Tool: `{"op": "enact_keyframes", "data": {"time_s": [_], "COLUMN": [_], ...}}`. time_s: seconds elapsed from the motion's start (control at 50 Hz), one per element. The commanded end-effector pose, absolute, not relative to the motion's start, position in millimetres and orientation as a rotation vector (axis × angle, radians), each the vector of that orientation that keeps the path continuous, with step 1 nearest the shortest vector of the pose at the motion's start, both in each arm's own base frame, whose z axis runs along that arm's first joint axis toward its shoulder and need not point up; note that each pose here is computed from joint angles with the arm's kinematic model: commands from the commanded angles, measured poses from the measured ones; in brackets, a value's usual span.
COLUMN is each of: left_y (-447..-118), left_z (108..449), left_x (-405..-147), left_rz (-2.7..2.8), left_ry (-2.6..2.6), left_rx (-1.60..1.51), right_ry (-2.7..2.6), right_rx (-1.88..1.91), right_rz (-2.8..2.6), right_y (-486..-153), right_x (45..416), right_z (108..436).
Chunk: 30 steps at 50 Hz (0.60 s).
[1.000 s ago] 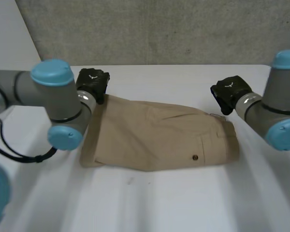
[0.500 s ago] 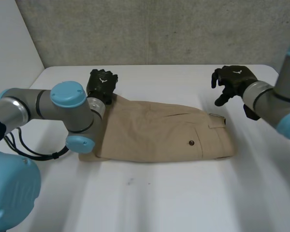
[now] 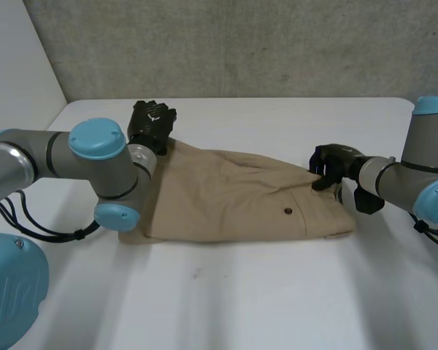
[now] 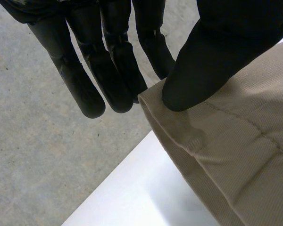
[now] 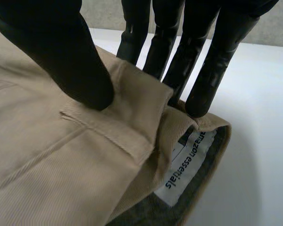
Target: Fold the shorts.
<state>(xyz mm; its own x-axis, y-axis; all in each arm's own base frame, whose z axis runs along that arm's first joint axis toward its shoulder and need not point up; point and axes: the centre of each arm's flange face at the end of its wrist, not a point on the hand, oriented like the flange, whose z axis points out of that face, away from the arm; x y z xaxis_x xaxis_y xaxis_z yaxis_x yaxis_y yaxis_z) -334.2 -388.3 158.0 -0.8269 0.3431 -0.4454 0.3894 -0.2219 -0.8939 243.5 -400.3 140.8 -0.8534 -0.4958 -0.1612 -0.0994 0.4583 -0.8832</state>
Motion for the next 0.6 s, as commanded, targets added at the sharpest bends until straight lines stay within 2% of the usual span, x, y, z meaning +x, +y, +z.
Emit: {"op": "enact_keyframes", "data": {"time_s": [0.02,0.12,0.28,0.44,0.54,0.6], "left_y": [-394.3,-401.9,-414.6,-425.5,-430.7,-432.0], "left_z": [162.8,159.4,134.8,115.0,122.2,130.0], "left_x": [-335.2,-339.7,-349.4,-348.0,-348.6,-349.3], "left_rz": [-2.295,-2.368,-2.438,-2.43,-2.493,-2.543], "left_ry": [1.898,1.833,1.78,1.777,1.701,1.638], "left_rx": [0.892,0.887,0.97,0.968,0.929,0.903], "right_ry": [2.247,2.234,2.303,2.292,2.232,2.164], "right_rx": [-0.538,-0.521,-0.935,-1.056,-1.069,-1.034], "right_rz": [-1.526,-1.749,-1.934,-2.086,-2.162,-2.24], "right_y": [-409.3,-415.8,-403.4,-408.8,-410.6,-410.5], "right_x": [249.1,252.2,276.3,282.1,286.1,288.0], "right_z": [153.6,163.3,140.4,128.5,137.7,154.1]}}
